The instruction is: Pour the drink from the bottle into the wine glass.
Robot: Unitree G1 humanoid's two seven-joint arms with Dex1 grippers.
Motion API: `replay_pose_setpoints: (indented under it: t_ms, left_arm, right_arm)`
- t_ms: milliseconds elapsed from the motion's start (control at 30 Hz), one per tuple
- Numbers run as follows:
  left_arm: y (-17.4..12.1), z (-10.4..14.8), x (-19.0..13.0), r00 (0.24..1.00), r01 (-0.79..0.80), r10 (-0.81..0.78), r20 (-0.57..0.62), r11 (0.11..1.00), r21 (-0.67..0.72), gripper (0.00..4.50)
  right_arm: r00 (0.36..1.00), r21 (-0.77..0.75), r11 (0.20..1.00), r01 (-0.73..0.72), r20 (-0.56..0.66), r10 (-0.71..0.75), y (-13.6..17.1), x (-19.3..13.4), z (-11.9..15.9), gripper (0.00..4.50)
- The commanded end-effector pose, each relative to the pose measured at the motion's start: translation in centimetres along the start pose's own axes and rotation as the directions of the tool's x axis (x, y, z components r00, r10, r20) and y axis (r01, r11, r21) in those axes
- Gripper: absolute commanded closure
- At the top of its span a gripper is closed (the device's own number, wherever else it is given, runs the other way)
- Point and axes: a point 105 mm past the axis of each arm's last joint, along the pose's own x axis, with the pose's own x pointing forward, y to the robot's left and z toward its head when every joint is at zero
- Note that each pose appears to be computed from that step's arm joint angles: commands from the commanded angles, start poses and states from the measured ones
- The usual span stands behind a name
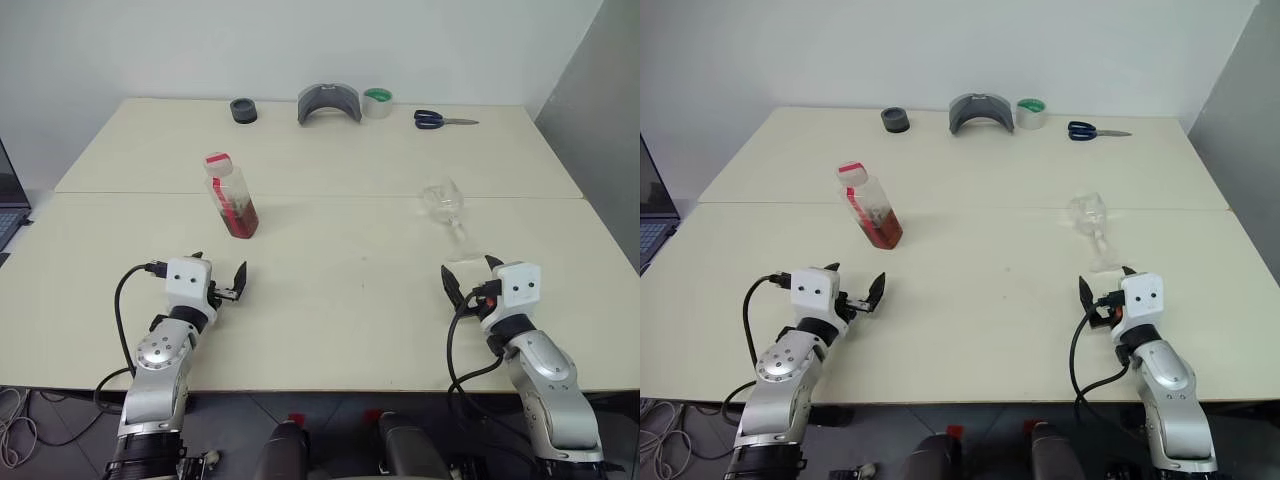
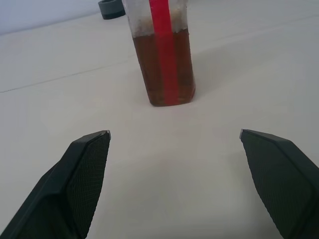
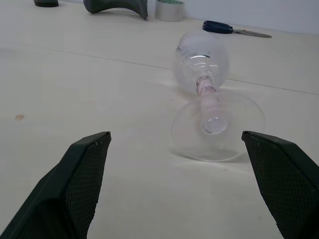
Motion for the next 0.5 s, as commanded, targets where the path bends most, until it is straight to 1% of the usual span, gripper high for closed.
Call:
replay_pose_setpoints:
  t_ms: [33, 200, 333, 467, 500]
  left_arm:
    - [0.0, 1.9, 0.1, 0.998, 0.011, -0.013, 0.061, 0.999, 0.037, 0.02]
    - [0.0, 2.1, 0.3, 0.998, 0.012, -0.014, 0.064, 0.999, 0.033, 0.02]
    - [-0.3, 2.5, 0.3, 0.997, 0.031, -0.032, 0.077, 0.999, 0.014, 0.02]
    - [0.1, 3.2, 0.4, 0.995, 0.018, -0.016, 0.101, 1.000, -0.025, 0.02]
    - [0.1, 3.6, 0.5, 0.994, 0.021, -0.019, 0.112, 1.000, -0.021, 0.02]
  right_arm:
    - [0.999, 0.000, 1.000, -0.006, 0.042, 0.006, 0.0, -0.1, 1.0, 0.00]
    - [0.999, -0.005, 1.000, -0.014, 0.047, 0.014, 0.0, -0.1, 1.0, 0.00]
    - [0.996, -0.034, 0.998, -0.048, 0.070, 0.050, 0.3, -0.1, 1.5, 0.00]
    - [0.973, -0.077, 0.980, -0.185, 0.125, 0.194, 2.2, -0.3, 3.0, 0.00]
    - [0.956, -0.074, 0.966, -0.249, 0.138, 0.257, 3.1, -0.4, 3.6, 0.00]
